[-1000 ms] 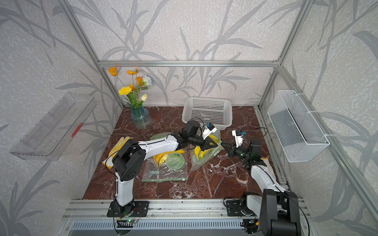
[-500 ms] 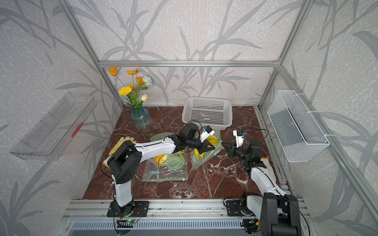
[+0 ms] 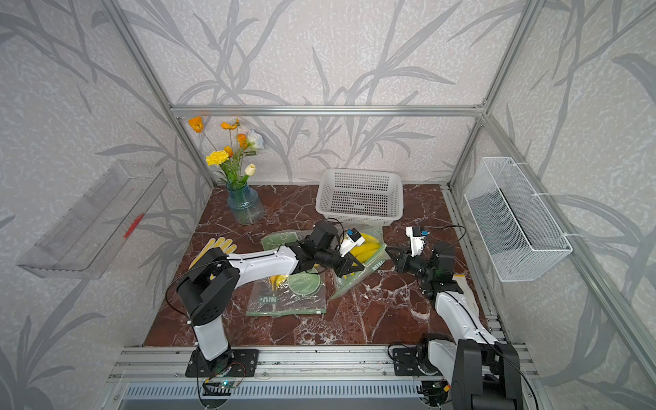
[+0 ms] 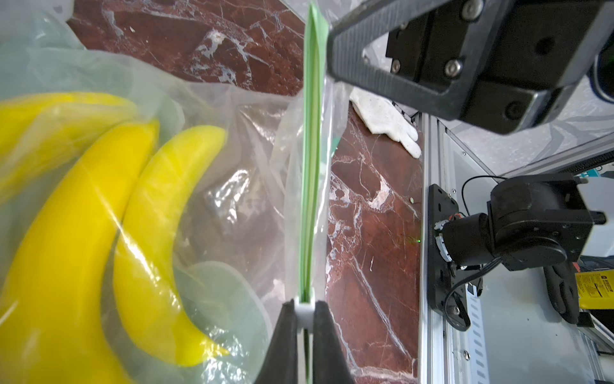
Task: Open the zip-top bag and take out the banana
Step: Unzip the zipper on the zipper food storage bag.
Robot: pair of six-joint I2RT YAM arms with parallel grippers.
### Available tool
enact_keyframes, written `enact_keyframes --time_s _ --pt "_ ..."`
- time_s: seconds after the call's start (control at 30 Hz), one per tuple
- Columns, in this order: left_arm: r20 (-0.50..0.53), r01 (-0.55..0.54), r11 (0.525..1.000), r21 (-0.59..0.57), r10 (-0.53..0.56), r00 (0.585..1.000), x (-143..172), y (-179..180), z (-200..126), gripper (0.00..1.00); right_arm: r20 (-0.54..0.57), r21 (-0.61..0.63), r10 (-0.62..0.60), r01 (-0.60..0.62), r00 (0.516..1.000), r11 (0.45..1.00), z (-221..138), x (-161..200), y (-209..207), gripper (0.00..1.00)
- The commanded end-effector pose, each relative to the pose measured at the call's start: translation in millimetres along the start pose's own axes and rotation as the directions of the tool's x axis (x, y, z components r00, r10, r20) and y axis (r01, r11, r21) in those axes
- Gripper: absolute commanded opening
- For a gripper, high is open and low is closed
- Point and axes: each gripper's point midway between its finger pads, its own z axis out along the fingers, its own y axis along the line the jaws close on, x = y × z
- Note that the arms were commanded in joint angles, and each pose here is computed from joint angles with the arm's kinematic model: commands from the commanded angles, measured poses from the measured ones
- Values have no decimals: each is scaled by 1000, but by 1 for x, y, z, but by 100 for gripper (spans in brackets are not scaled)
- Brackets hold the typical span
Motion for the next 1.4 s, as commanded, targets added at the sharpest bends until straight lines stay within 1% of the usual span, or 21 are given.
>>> enact_keyframes --time_s 0.0,0.27,0.4,1.1,1.37 --pt "-95 41 999 -31 -44 994 35 3 -6 4 65 59 -37 33 997 998 -4 -20 -5 0" --pt "-150 68 996 -64 -77 986 67 6 -14 4 71 93 -10 3 997 996 -5 -23 -10 0" --pt "-163 88 994 -58 -97 982 79 4 -17 4 76 105 0 -8 997 994 -5 -25 -12 0" --pt "-213 151 984 -93 -168 963 122 2 -31 4 69 131 25 -34 997 991 -3 -30 -18 0" --pt "-222 158 982 -103 -178 959 130 2 -33 4 60 129 31 -38 998 991 -1 -29 -20 0"
